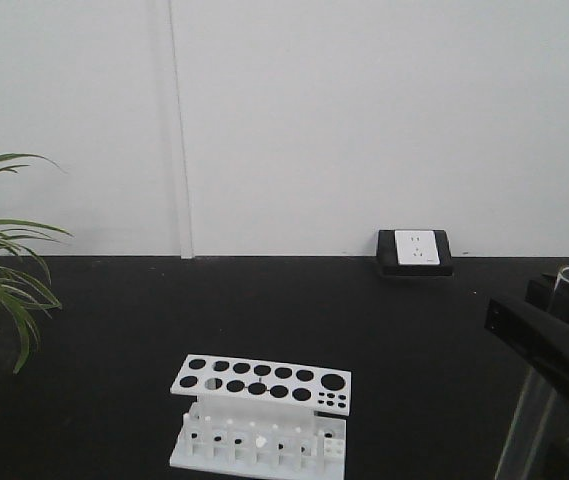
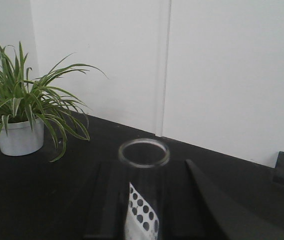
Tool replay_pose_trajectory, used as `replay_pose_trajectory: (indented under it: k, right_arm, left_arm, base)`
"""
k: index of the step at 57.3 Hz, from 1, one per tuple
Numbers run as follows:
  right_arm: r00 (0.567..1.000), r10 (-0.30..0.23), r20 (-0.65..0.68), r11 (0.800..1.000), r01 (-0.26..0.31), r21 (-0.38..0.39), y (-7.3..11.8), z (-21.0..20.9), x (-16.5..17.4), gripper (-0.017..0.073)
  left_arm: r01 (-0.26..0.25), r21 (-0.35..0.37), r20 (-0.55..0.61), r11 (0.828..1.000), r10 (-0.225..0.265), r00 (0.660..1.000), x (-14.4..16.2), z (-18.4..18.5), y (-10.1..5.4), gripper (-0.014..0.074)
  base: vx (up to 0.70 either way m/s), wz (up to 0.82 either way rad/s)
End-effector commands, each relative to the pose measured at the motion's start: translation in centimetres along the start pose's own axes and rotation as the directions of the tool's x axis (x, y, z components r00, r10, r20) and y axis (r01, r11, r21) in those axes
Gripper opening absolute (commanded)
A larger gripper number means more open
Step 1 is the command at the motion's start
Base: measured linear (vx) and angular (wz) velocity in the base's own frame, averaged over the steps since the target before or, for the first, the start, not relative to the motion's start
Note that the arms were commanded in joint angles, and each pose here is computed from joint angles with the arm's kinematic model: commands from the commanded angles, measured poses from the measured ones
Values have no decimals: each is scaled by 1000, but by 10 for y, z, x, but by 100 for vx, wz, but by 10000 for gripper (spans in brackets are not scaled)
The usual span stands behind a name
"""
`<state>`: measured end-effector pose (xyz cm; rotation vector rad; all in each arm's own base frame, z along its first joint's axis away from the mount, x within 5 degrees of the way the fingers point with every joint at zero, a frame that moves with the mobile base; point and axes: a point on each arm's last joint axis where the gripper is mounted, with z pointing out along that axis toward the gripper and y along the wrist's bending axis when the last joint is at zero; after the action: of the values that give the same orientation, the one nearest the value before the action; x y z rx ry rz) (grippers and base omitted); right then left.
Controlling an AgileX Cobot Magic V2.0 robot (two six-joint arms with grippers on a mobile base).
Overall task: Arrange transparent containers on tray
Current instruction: 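Drive the base to the counter with the yellow tray, holding both tubes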
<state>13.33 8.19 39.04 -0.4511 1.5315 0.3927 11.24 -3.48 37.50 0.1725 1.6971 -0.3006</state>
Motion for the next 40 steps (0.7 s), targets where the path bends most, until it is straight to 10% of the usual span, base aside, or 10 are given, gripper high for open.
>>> replay_pose_trajectory:
  k: [1,40]
  right_arm:
    - [993,-2,115,1000,4,-15,1,-4,-19,-11]
    - [993,-2,115,1000,4,-15,1,-4,-19,-11]
  left_arm:
    - [9,19,115,1000,-11,993,-17,-3,-2,-6]
    - [9,19,115,1000,-11,993,-17,-3,-2,-6]
  base:
    - [-24,-3]
    - [-29,1]
